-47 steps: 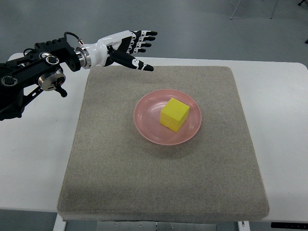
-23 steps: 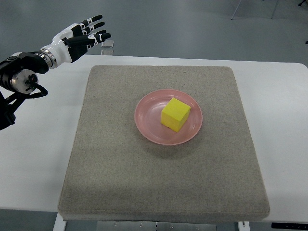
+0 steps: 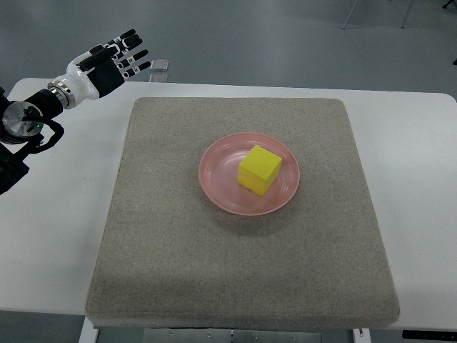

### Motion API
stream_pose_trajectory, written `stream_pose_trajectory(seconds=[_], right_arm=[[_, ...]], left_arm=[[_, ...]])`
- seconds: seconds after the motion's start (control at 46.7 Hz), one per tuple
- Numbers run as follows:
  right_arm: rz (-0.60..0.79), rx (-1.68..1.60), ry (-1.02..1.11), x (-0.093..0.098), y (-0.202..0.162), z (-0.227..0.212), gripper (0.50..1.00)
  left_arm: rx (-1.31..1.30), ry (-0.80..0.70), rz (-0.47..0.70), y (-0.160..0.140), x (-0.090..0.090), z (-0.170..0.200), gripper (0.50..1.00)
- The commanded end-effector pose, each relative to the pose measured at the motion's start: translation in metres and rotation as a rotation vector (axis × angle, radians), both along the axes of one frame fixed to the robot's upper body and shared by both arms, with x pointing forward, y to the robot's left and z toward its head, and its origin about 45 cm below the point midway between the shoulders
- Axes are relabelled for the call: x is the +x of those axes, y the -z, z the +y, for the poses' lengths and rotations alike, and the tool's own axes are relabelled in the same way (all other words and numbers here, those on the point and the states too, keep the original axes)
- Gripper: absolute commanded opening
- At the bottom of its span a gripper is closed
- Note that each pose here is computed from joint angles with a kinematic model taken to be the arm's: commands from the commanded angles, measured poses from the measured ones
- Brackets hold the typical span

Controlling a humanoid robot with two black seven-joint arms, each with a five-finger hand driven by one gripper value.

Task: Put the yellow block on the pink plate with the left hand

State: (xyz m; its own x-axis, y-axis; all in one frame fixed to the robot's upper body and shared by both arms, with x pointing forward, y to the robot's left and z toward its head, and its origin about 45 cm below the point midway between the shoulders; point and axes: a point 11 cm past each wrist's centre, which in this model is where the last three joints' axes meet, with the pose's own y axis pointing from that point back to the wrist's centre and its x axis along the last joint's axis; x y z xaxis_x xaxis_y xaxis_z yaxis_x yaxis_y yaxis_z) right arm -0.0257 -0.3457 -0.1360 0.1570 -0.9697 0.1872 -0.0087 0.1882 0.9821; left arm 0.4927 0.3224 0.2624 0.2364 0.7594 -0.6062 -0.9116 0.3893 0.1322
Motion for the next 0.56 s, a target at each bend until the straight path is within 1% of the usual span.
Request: stream_pose_trajectory(seconds=[0.0, 0.214, 0.536], right_arm=[[0.0, 0.001, 0.001, 0.0, 0.0, 0.0002, 0.924], [0.002, 0.004, -0.004, -0.0003, 0.0001, 0.0008, 0.924], [-0.002, 0.004, -0.008, 0.0009, 0.0002, 0.0013, 0.924]], left_arm=[[-0.012, 0.006, 0.004, 0.0016, 0.0002, -0.0049, 0.994], [-0.06, 0.015, -0.026, -0.0046, 0.0002, -0.0049, 0.994], [-0.062, 0.018, -0.028, -0.0044, -0.0002, -0.005, 0.994]])
